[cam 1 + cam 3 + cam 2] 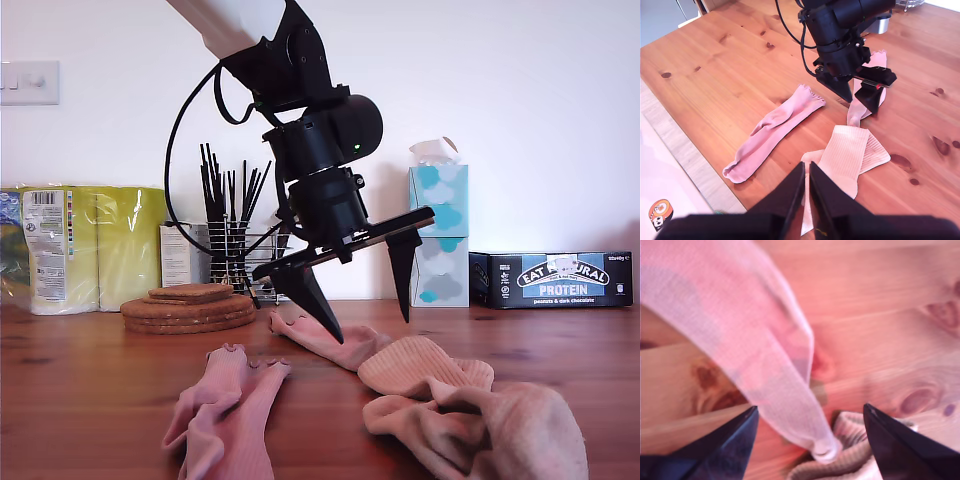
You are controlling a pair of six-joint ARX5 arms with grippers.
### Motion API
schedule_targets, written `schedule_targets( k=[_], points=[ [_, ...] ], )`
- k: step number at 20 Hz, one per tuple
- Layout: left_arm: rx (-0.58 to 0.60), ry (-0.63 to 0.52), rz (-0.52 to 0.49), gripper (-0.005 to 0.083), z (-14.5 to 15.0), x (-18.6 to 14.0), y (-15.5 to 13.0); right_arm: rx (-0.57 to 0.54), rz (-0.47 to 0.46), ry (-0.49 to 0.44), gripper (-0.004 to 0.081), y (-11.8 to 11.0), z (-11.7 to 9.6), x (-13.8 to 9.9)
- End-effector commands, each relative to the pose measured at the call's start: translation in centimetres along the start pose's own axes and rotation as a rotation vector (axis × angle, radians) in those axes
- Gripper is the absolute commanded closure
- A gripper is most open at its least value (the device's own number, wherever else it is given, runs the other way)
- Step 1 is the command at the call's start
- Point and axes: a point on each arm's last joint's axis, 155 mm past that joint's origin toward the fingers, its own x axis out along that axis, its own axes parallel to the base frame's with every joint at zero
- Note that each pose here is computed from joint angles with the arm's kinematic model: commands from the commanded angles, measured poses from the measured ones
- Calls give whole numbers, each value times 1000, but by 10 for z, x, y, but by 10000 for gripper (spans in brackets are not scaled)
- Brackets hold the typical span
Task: Pair up the socks based on colour and pattern, by placing each sock on top of its pair
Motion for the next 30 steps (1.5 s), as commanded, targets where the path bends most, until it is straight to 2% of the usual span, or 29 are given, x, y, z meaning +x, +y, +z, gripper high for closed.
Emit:
schedule_targets(
  k=[1, 4, 6, 13, 14, 16, 19, 20, 21, 25, 30],
  points=[
    [-8, 62, 35, 168, -16, 27, 11, -9, 11, -3, 783, 2, -1, 1],
    [16, 56, 33, 185, -16, 27, 9, -9, 11, -4, 783, 2, -1, 1],
    [24, 71, 49, 231, -19, 30, 13, -9, 11, -3, 783, 2, -1, 1],
    [28, 112, 81, 246, -30, 43, 22, -9, 11, -2, 783, 2, -1, 1],
    [28, 115, 82, 272, -31, 44, 23, -9, 11, -3, 783, 2, -1, 1],
    [33, 112, 80, 406, -30, 45, 22, -9, 11, -3, 783, 2, -1, 1],
    [81, 93, 62, 702, -24, 43, 17, -9, 12, -4, 783, 2, -1, 1],
    [116, 82, 53, 770, -20, 41, 13, -9, 12, -4, 783, 2, -1, 1],
    [154, 67, 43, 797, -15, 38, 9, -9, 13, -3, 783, 3, -1, 1],
    [249, 32, 26, 797, 5, 4, -11, -8, 30, -3, 783, 6, -1, 1],
    [357, 135, 111, 797, -6, -55, -2, -9, 30, -2, 783, 6, -2, 1]
  ],
)
